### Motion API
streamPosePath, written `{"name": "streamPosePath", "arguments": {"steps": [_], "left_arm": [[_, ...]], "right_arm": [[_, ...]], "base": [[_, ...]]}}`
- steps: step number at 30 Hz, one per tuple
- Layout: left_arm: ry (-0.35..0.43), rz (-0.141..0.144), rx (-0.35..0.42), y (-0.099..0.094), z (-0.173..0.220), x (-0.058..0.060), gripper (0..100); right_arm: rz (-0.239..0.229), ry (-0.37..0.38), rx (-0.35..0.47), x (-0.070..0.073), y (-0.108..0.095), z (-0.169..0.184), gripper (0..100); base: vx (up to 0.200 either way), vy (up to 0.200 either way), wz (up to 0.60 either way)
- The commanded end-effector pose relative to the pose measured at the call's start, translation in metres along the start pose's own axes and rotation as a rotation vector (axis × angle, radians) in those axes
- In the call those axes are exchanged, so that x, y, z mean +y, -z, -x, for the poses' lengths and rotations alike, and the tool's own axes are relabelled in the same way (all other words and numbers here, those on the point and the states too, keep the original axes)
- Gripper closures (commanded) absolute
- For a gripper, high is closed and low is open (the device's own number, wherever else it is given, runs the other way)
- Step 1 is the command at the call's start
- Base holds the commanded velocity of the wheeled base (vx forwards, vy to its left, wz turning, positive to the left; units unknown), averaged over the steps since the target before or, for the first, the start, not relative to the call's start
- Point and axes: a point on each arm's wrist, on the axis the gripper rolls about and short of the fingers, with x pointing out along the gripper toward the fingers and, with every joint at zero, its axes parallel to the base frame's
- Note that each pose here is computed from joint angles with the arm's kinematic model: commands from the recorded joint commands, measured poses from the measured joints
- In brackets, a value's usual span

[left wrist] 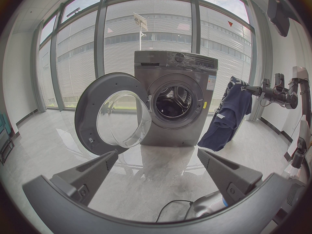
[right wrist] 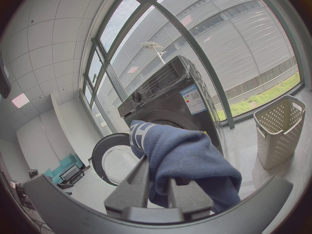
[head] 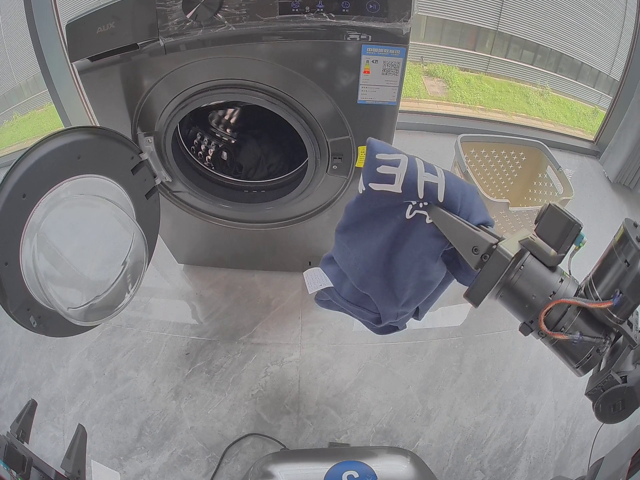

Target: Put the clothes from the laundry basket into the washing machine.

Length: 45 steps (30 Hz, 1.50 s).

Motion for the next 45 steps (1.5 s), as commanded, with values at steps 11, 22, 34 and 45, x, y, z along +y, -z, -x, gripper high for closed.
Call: {"name": "streamPosePath", "arguments": {"steps": [11,22,34,45], "left_arm": [[-0.002,0.0,0.005,0.0038,-0.0004,0.0001,0],[0.001,0.0,0.005,0.0038,-0.0004,0.0001,0],[0.001,0.0,0.005,0.0038,-0.0004,0.0001,0],[0.001,0.0,0.005,0.0038,-0.0004,0.0001,0]], "right_arm": [[0.0,0.002,0.0,-0.0006,0.0001,0.0,100],[0.0,0.005,0.001,-0.0014,0.0001,-0.0001,100],[0.0,0.006,0.007,-0.0018,0.0015,0.0004,100],[-0.001,0.006,0.007,-0.0018,0.0015,0.0004,100]], "base": [[0.0,0.2,0.0],[0.0,0.091,0.0],[0.0,0.0,0.0],[0.0,0.2,0.0]]}}
